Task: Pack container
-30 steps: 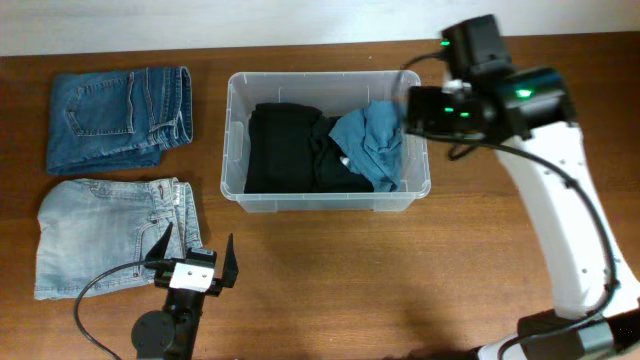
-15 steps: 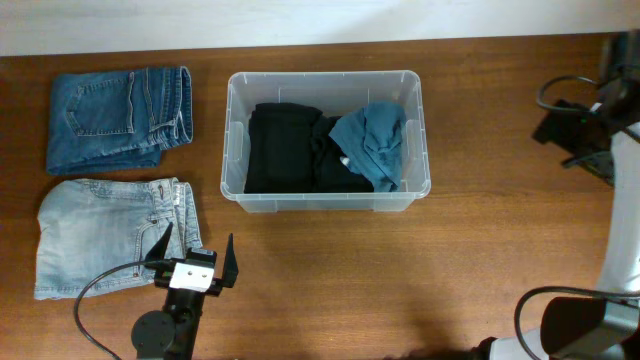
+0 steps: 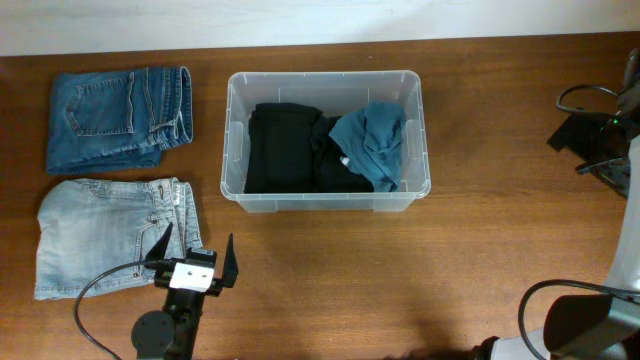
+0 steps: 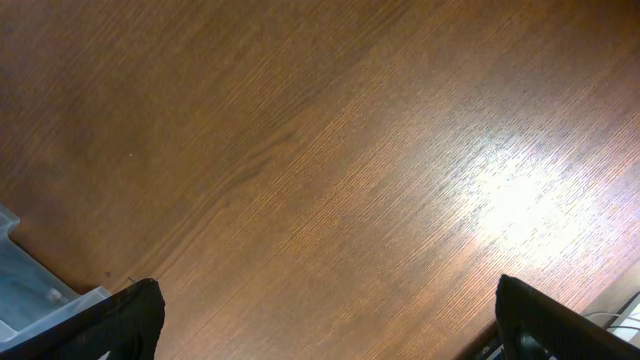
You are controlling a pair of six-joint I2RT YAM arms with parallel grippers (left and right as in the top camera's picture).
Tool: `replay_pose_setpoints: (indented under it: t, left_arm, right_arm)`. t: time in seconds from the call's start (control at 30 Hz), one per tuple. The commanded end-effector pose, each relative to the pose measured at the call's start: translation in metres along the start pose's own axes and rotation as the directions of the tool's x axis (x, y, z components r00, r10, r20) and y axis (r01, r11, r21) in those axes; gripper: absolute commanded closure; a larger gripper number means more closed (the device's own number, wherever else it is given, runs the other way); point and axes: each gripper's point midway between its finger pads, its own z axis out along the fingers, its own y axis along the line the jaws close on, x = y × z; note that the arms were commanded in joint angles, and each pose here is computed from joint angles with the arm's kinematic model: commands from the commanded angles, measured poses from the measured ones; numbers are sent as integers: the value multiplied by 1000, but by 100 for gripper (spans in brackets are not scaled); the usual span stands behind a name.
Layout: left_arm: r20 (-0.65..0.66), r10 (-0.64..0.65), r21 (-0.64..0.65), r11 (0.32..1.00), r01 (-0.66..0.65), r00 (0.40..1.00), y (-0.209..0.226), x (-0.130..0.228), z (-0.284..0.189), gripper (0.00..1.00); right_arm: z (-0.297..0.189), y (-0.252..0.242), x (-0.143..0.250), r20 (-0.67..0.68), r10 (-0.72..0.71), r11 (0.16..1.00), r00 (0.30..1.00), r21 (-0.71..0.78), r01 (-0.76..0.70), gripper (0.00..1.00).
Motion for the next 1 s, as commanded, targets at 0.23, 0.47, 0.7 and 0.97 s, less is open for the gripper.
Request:
replay_pose_setpoints:
  t: [0.23,0.47,0.7,0.97]
  left_arm:
    - [-4,8,-9,1000,-8,1000,2,2,0,1]
    - [-4,8,-9,1000,-8,1000,2,2,0,1]
    - [0,8,-1,1000,-8,1000,0,1,0,0]
    - [72,2,-25,1000,0,997,6,-17,-1,1]
  right_arm:
    - [-4,-1,1,6,14,1000,1000,-8,-13,2]
    - [-4,-2,1,6,14,1000,1000,-8,-13,2]
    - [-4,-2,1,6,14,1000,1000,-8,-13,1]
    - [-4,-2,1,6,14,1000,1000,-8,-13,2]
